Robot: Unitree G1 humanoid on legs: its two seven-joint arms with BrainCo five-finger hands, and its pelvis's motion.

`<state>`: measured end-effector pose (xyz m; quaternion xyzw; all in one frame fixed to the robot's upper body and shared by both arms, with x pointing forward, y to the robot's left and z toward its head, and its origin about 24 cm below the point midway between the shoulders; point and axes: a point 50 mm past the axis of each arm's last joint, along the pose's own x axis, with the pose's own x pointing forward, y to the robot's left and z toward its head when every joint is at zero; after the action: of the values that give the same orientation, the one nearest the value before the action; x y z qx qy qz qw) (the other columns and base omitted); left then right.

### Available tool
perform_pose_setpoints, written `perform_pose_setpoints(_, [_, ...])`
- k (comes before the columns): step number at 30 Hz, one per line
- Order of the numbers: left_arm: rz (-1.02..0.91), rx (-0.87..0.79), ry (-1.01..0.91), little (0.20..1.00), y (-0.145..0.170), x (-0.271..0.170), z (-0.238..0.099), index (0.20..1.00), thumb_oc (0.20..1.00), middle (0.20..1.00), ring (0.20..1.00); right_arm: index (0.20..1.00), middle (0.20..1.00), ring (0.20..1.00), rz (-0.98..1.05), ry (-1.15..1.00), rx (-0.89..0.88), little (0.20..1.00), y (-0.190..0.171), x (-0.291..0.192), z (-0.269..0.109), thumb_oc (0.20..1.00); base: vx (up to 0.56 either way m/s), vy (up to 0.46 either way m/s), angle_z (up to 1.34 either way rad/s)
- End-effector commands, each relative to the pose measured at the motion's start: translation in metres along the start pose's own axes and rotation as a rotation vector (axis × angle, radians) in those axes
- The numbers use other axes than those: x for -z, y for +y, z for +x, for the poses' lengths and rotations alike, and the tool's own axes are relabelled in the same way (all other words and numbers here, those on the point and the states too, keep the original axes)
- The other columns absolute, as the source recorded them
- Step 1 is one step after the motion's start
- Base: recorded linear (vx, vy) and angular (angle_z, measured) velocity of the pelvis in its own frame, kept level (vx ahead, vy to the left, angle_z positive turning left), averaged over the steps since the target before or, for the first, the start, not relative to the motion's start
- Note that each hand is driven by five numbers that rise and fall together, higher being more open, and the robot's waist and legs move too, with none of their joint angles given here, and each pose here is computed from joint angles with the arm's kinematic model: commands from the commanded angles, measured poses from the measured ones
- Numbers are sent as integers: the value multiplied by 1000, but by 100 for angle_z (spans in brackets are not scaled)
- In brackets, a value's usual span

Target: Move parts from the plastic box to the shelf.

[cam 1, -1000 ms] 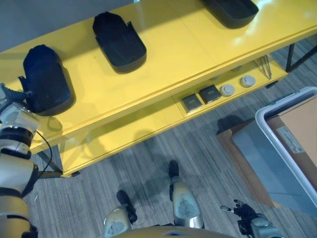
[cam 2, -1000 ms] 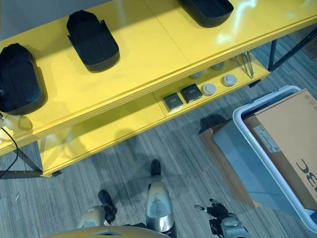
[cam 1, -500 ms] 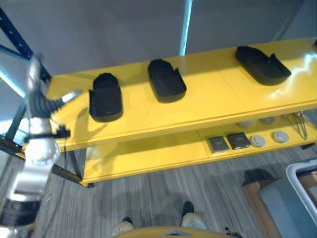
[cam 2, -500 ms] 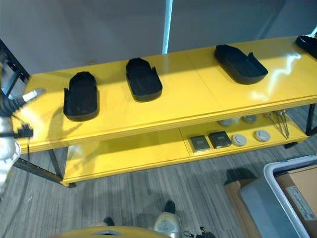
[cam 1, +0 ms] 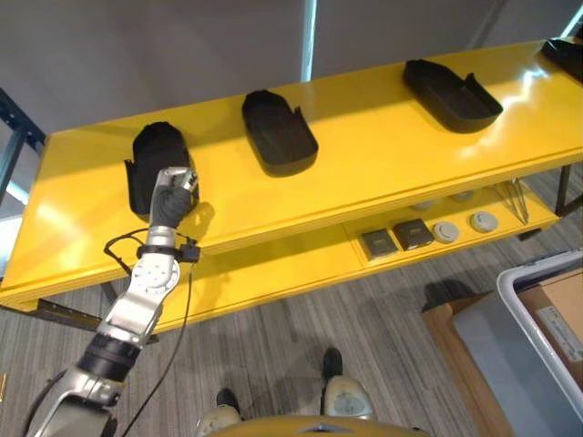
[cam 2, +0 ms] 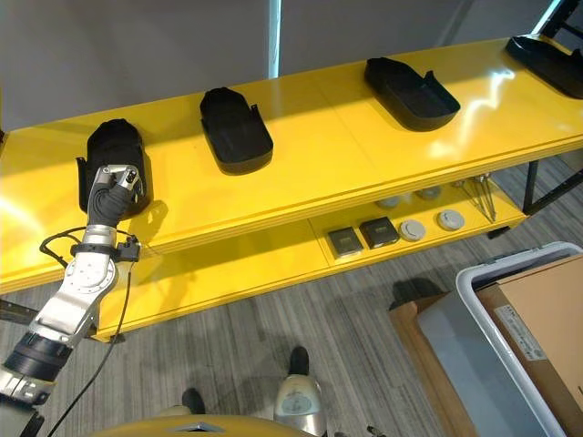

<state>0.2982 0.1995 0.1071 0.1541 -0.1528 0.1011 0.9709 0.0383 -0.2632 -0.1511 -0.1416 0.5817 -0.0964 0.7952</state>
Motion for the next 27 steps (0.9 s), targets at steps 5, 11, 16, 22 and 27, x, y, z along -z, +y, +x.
perform_pose_setpoints(5, [87, -135, 94, 200, 24, 24, -4, 200, 200, 200, 200, 1000, 1000, 1000, -45, -34, -20, 1000, -2, -9, -1, 1000, 0, -8, -4])
perform_pose_setpoints(11, [112, -172, 139, 200, 28, 34, -5, 200, 200, 200, 200, 1000, 1000, 1000, -63, -38, -20, 1000, -6, -10, 0, 1000, -6, 0, -3])
perform_pose_setpoints(16, [131, -205, 173, 200, 35, 44, -5, 200, 200, 200, 200, 1000, 1000, 1000, -94, -37, -26, 1000, -8, -8, -1, 1000, 12, 0, -1])
perform_pose_setpoints(22, [146, -231, 201, 200, 37, 51, 1, 200, 200, 200, 200, 1000, 1000, 1000, -112, -35, -30, 1000, -9, -11, -1, 1000, 8, 0, -2])
perform_pose_setpoints(27, [150, -266, 225, 200, 40, 54, 6, 200, 200, 200, 200, 1000, 1000, 1000, -132, -34, -35, 1000, -9, -11, 0, 1000, 6, 0, -2])
